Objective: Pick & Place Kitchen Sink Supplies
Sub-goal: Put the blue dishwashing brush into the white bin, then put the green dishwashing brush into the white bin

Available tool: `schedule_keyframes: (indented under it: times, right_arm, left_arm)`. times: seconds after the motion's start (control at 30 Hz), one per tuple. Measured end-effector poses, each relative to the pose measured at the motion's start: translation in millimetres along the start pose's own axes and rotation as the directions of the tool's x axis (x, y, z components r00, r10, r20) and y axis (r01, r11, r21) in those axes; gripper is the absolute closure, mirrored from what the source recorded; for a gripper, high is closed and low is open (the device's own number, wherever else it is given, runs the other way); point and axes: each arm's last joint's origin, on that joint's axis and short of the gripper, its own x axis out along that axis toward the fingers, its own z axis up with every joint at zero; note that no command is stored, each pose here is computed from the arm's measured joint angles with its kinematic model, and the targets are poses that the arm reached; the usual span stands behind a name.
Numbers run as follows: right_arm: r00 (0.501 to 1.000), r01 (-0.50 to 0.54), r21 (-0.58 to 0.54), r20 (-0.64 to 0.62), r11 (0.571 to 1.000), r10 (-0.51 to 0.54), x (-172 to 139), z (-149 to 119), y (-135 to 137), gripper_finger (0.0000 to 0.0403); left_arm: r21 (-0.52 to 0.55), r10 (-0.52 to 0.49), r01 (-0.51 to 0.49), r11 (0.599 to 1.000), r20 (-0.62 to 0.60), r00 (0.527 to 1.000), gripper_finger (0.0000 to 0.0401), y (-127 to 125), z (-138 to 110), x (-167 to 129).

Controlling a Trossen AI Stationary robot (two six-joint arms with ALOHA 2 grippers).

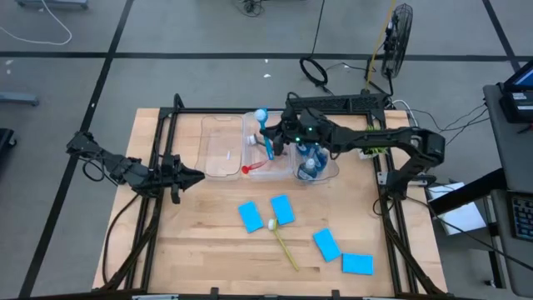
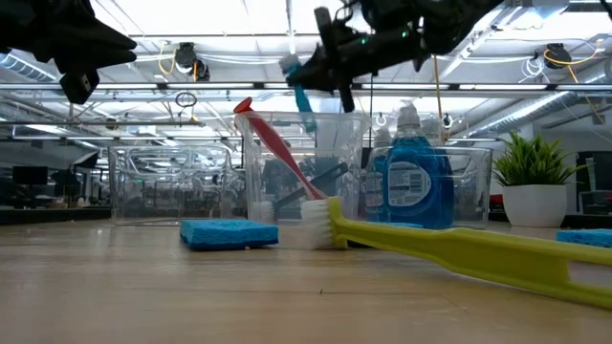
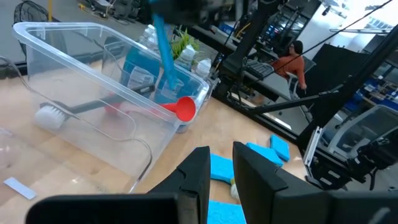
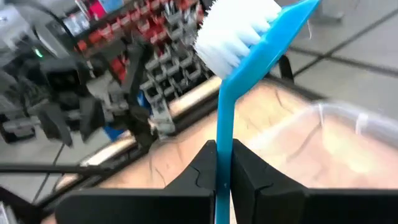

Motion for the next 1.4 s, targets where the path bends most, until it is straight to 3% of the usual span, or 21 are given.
schedule_keyframes:
  times: [0.37,0.7,0.97,1.23,1.4]
  right_arm:
    - [0.993,0.021,0.016,-0.121,1.000,-0.019,21,-29,-18,0.0386]
    - [0.984,0.038,-0.018,-0.174,0.999,-0.040,20,-34,-19,0.0383]
    - [0.983,0.040,-0.020,-0.177,0.999,-0.043,20,-35,-19,0.0332]
    - [0.995,0.006,-0.069,-0.099,0.998,-0.013,16,-23,-15,0.0274]
    - [0.995,-0.046,-0.241,0.078,0.969,0.067,-7,15,4,0.0252]
  left_arm:
    - [-0.004,0.002,-0.002,1.000,0.001,1.000,0.0329,0,0,0]
    - [0.001,0.002,-0.002,1.000,0.001,1.000,0.0329,0,0,0]
    - [0.001,0.003,-0.003,1.000,0.001,1.000,0.0329,0,0,0]
    - [0.002,0.003,-0.003,1.000,0.001,1.000,0.0329,0,0,0]
    - [0.002,0.003,-0.003,1.000,0.001,1.000,0.0329,0,0,0]
